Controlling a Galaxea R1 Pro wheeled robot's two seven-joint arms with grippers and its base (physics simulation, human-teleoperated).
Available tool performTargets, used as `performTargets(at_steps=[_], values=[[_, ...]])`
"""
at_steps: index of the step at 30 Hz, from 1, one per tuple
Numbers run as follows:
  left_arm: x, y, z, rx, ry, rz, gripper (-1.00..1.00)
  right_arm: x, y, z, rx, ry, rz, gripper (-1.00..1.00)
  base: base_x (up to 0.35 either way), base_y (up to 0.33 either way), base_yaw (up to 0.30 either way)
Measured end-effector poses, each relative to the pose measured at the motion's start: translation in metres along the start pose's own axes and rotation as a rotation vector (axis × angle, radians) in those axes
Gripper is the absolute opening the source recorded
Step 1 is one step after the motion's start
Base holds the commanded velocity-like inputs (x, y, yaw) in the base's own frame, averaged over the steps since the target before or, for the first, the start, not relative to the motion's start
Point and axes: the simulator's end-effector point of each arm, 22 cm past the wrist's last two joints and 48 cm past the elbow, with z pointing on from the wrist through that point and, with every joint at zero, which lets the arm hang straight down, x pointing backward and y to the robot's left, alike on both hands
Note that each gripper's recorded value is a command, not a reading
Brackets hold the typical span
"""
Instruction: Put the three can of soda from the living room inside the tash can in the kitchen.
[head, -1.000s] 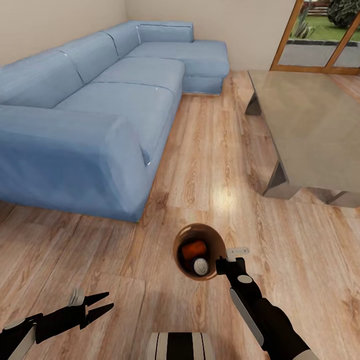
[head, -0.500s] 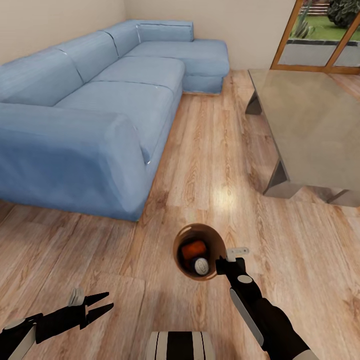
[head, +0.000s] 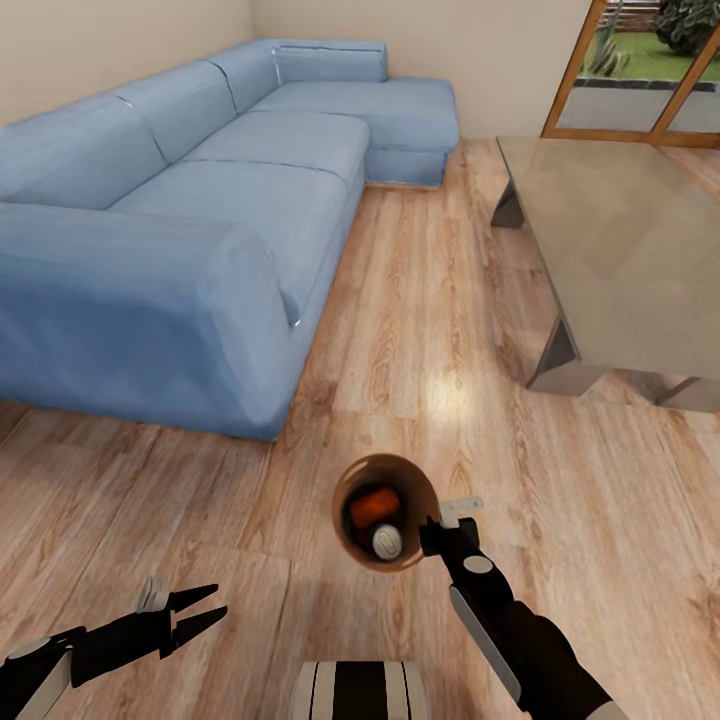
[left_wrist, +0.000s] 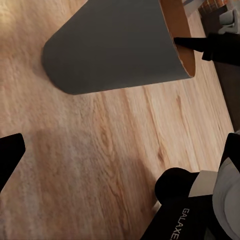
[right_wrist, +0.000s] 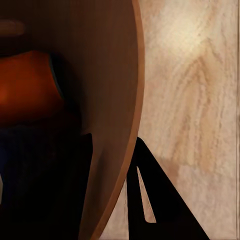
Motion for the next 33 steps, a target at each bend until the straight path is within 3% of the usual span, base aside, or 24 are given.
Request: performTargets(at_steps=[33], values=[[0.0020,0.0007,0.0003,0.002,-0.005,0.008,1.00,0.0018,0.0008,-0.0004,-0.001,-0.006,0.003,-1.00,0.000,0.000,0.000]])
